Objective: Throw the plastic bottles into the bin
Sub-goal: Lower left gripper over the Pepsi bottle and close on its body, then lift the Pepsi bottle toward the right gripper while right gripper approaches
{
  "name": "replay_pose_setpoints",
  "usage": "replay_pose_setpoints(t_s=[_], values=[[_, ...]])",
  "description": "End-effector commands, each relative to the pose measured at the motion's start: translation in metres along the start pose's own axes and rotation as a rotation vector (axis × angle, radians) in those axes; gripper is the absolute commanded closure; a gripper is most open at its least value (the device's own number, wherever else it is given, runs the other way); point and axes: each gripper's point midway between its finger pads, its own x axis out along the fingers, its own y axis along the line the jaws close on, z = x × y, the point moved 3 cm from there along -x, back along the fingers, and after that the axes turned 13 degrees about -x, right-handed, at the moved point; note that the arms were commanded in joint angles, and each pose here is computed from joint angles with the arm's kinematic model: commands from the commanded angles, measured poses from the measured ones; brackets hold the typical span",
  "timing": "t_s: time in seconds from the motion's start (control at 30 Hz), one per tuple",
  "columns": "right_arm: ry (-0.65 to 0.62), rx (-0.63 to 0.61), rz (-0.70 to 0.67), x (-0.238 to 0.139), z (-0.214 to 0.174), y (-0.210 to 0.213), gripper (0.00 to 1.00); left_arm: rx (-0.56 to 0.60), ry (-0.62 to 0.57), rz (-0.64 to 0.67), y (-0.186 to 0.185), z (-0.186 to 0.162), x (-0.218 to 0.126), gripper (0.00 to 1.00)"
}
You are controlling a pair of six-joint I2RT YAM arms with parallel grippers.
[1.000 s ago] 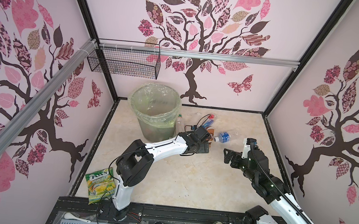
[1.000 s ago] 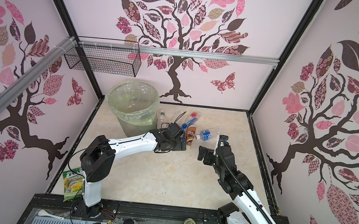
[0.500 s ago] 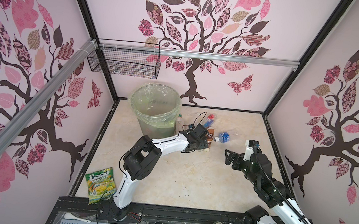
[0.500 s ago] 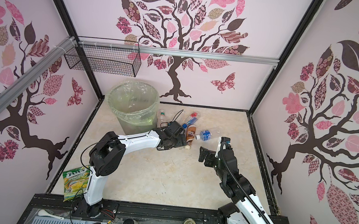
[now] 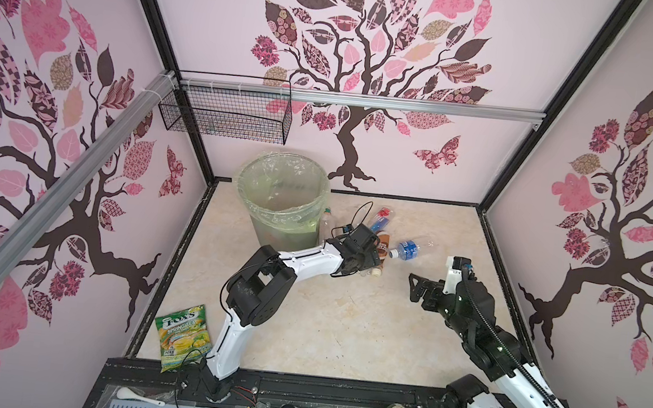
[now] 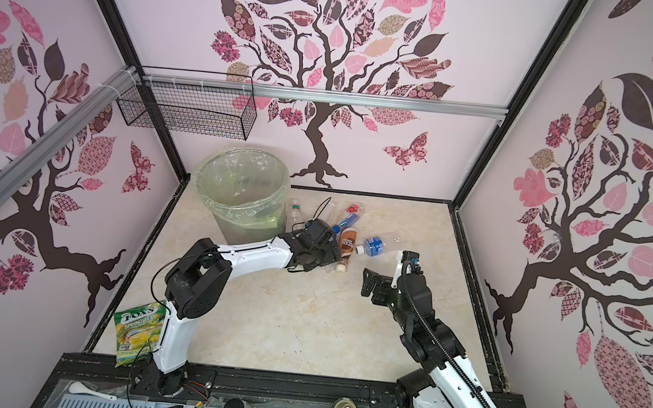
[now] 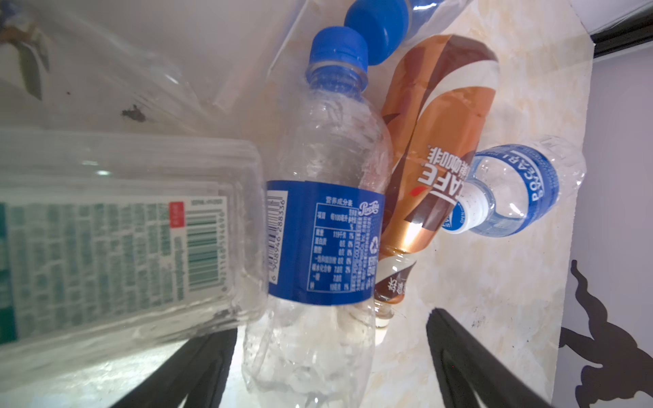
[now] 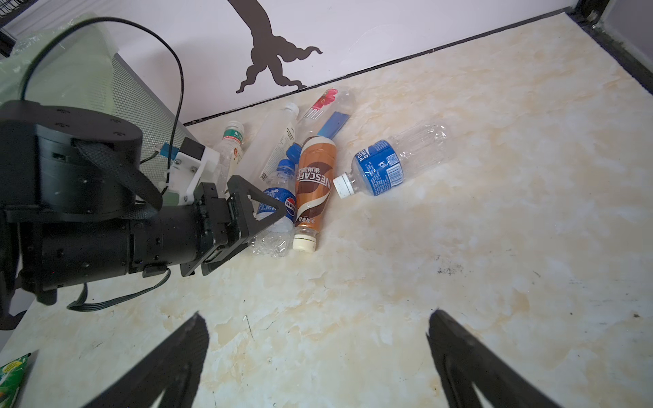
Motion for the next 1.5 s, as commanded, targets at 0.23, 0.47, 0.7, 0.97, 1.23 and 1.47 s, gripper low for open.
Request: replay_pose_setpoints(t_s=[0.23, 0.47, 0.7, 0.97, 1.23, 1.47], values=[[-0.030, 0.010, 0.004, -0.004, 0.007, 0.000, 0.00, 0.005, 0.032, 0.029, 0.016, -0.011, 0.020, 0.20], [-0.033, 0.010, 0.004, -0.003, 0.007, 0.000, 0.00, 0.020, 0.029, 0.034, 0.019, -0.013, 0.019, 0.36], [-0.030, 0.013, 0.008, -0.002, 0.006, 0.000, 0.01, 0.036, 0.041, 0.039, 0.025, -0.015, 0.016, 0.50], [-0.023, 0.018, 0.019, -0.002, 0.006, 0.002, 0.00, 0.083, 0.083, 0.007, 0.027, -0.023, 0.005, 0.54], [0.067, 0.059, 0.084, 0.011, 0.009, 0.017, 0.00, 0.219, 0.102, -0.036, 0.032, -0.031, -0.013, 0.54], [0.128, 0.181, 0.130, 0.027, 0.018, 0.015, 0.01, 0.335, 0.095, -0.115, 0.027, -0.039, -0.036, 0.54]])
